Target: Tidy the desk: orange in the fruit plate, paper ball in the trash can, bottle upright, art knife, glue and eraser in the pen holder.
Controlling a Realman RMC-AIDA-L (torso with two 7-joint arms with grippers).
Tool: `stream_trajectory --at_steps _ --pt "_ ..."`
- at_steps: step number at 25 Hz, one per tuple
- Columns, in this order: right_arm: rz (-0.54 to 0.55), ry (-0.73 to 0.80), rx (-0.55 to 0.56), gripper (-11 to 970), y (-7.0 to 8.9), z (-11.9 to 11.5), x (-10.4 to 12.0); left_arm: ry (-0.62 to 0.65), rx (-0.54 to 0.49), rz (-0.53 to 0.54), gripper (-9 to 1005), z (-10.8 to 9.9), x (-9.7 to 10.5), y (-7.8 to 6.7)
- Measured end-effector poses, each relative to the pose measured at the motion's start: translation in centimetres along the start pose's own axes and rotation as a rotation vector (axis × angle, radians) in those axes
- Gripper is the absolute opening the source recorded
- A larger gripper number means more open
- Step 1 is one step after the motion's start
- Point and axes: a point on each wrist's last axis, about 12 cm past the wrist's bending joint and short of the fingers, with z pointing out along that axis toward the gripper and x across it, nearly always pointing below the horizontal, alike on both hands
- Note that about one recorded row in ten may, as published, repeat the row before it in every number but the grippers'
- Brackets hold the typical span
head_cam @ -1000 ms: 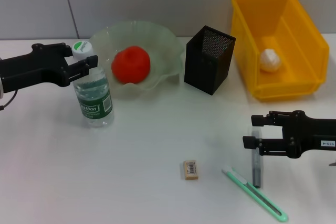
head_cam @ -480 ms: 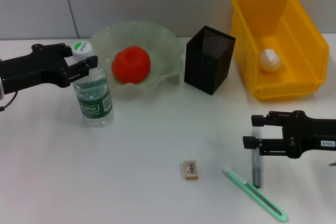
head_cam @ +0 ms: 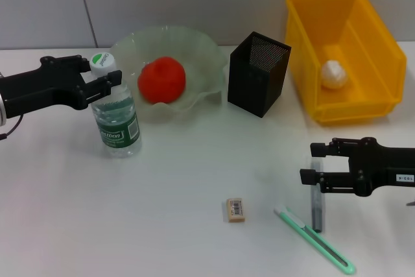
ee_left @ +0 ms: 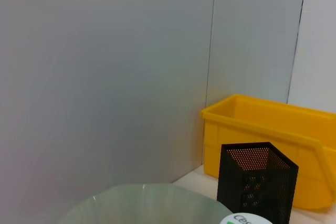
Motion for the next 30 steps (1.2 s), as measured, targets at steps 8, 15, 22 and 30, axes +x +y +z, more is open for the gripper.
stream_trajectory --at_steps 8,15,22,30 --pt "0.003 -0.001 0.0 737 0.0 0.0 0.1 -0.02 -0.006 0.001 560 -0.2 -0.1 0.0" --pt "0.003 -0.001 0.0 737 0.0 0.0 0.1 -0.018 -0.005 -0.001 792 -0.3 0.1 0.0" --pt "0.005 -0.002 0.0 737 0.0 0.0 0.1 -0.099 -0.005 -0.025 827 -0.8 -0.6 0.0" --pt "0.01 -0.003 -0.004 737 0.1 0.0 0.0 -0.365 0.156 -0.082 827 -4.5 -2.6 -1.3"
